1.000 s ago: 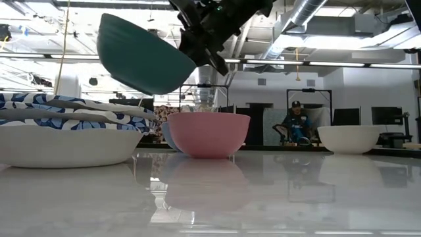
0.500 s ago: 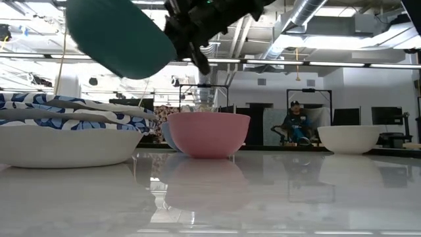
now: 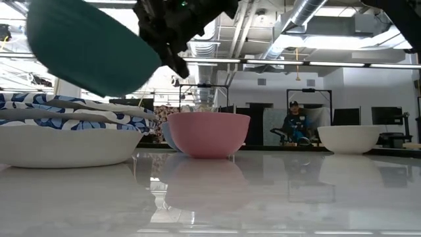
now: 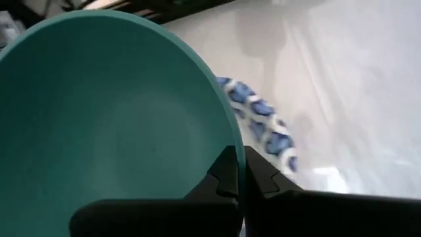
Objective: Nest bowls inside each other
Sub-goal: Stack the green bowl on top of the patterned white paper bowl
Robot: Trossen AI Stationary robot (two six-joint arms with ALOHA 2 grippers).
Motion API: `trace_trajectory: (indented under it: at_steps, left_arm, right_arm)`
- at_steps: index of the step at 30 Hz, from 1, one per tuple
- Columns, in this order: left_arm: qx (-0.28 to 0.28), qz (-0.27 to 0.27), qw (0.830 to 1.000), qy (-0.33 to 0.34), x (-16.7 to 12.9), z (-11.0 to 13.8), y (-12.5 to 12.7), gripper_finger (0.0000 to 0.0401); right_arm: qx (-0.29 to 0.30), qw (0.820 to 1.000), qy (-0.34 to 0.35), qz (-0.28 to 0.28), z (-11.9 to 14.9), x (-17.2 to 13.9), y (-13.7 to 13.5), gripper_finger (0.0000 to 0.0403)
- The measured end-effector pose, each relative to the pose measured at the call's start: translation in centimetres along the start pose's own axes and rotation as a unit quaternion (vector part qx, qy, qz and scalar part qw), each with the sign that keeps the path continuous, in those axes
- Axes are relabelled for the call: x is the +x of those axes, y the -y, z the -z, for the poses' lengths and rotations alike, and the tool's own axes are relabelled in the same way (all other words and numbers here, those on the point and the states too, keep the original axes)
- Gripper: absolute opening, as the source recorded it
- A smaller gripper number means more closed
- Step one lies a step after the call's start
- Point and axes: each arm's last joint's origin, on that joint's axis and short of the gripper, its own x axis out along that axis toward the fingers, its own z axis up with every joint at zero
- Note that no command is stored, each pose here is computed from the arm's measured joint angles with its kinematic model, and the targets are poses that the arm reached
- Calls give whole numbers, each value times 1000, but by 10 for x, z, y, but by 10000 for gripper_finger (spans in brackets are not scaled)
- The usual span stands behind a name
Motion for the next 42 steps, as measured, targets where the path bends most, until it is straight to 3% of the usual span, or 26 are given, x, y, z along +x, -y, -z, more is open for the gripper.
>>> trace_trajectory:
  at_steps: [4, 13, 20, 34, 42]
  left_arm:
    - [-8, -11, 1000, -14, 0, 3, -2, 224]
    - [-15, -32, 999, -39, -1, 9, -6, 224]
    - [-20, -34, 998, -41, -1, 10, -7, 224]
    - [-22, -34, 998, -41, -1, 10, -7, 224]
    - [-26, -34, 998, -41, -1, 10, -7, 224]
  right_arm:
    - [6, 1000, -7, -17, 1, 7, 0, 11]
    - [-5, 1000, -7, 1, 2, 8, 3, 12]
    - [-7, 1000, -18, 5, 13, 29, 8, 12]
    - [-18, 999, -23, 31, 15, 29, 11, 16]
    - [-24, 999, -22, 28, 15, 29, 11, 67]
